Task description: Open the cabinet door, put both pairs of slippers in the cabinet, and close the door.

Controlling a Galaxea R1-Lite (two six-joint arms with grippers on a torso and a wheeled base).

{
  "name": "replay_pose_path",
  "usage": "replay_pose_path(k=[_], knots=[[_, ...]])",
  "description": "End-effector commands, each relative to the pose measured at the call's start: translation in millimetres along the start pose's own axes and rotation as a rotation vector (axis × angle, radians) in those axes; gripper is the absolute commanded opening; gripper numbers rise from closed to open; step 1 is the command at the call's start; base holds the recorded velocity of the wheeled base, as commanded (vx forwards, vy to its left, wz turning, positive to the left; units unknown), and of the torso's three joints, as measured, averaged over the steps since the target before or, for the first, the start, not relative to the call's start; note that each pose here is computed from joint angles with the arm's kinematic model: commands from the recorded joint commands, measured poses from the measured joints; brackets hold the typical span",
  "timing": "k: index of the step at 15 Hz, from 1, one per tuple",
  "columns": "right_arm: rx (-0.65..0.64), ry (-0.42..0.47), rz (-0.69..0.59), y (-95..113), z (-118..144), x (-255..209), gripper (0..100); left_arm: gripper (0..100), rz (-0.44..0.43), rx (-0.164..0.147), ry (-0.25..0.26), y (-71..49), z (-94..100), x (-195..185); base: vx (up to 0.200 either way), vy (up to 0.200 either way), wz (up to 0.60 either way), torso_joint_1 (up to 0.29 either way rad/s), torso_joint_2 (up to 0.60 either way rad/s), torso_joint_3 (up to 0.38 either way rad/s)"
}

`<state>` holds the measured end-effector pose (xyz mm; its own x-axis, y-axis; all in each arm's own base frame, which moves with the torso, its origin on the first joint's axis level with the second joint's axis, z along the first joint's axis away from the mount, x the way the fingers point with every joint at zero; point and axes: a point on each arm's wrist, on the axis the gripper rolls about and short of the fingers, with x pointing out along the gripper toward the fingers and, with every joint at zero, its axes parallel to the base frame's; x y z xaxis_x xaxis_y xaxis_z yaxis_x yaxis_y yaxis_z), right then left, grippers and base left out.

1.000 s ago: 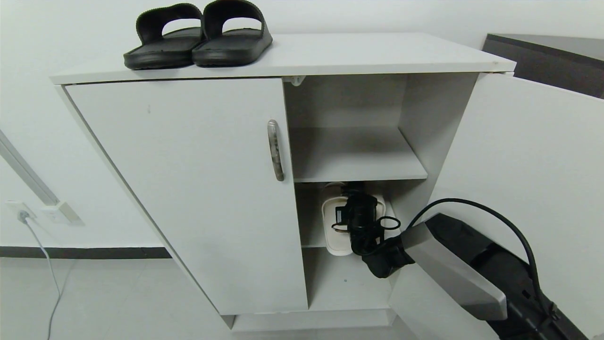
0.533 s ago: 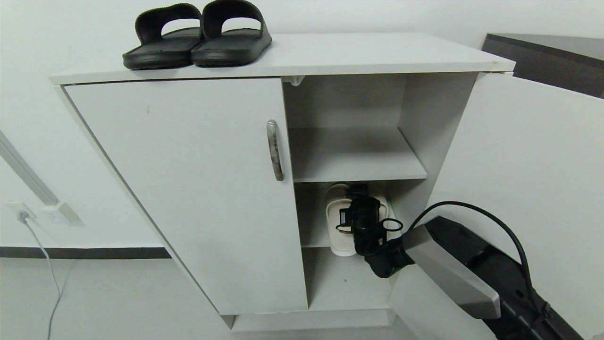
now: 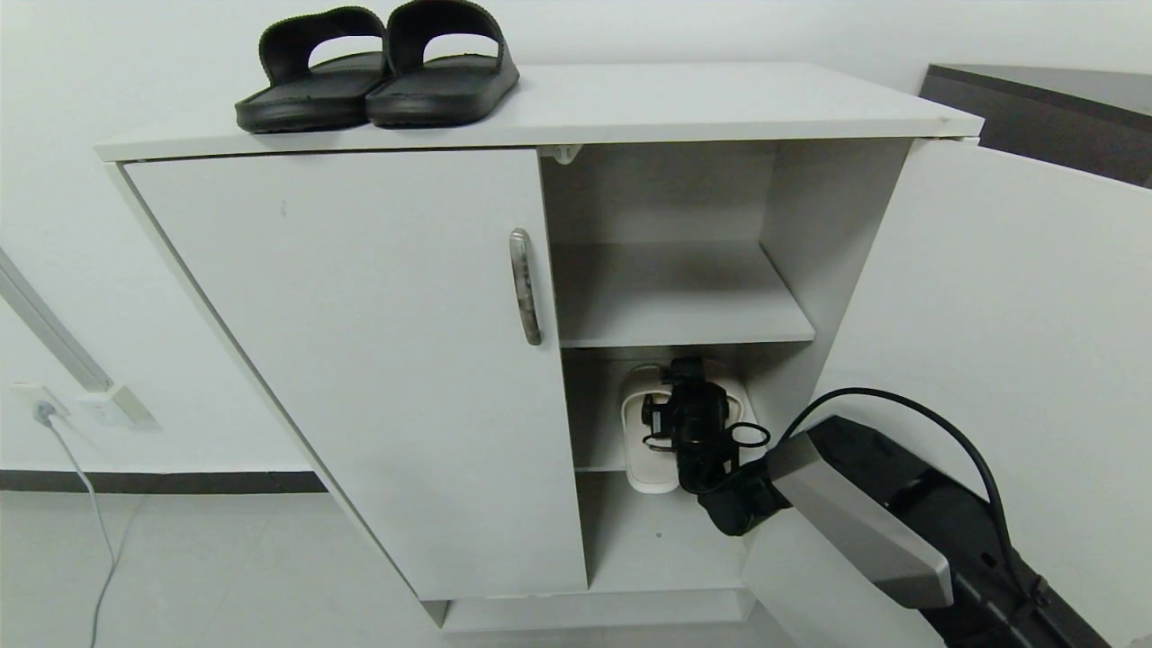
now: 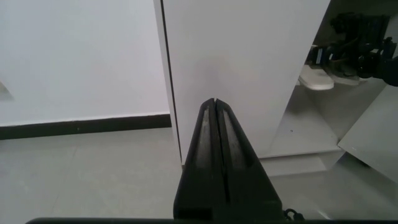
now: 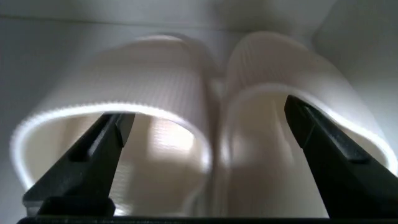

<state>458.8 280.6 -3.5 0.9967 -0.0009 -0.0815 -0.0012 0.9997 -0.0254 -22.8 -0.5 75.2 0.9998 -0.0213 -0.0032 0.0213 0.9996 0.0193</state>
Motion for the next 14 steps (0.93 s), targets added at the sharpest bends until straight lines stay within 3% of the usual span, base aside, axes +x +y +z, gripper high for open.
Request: replay_pose_path(k=[1, 7, 11, 14], knots=[[0.000, -0.001, 0.006, -4, 11, -13, 100, 0, 0.000, 0.001, 0.000, 0.0, 0.0, 0, 0.000, 0.000, 0.00, 0.000, 0.00, 0.000], [-0.007, 0.008, 0.035, -11, 24, -80, 100, 0, 0.000, -0.001, 0.000, 0.0, 0.0, 0, 0.000, 0.000, 0.00, 0.000, 0.00, 0.000], [-0.023, 0.024, 0.082, -29, 7, -135, 100, 0, 0.000, 0.001, 0.001, 0.0, 0.0, 0, 0.000, 0.000, 0.00, 0.000, 0.00, 0.000], [-0.023, 0.026, 0.086, -33, 1, -143, 100, 0, 0.000, 0.001, 0.001, 0.0, 0.0, 0, 0.000, 0.000, 0.00, 0.000, 0.00, 0.000]])
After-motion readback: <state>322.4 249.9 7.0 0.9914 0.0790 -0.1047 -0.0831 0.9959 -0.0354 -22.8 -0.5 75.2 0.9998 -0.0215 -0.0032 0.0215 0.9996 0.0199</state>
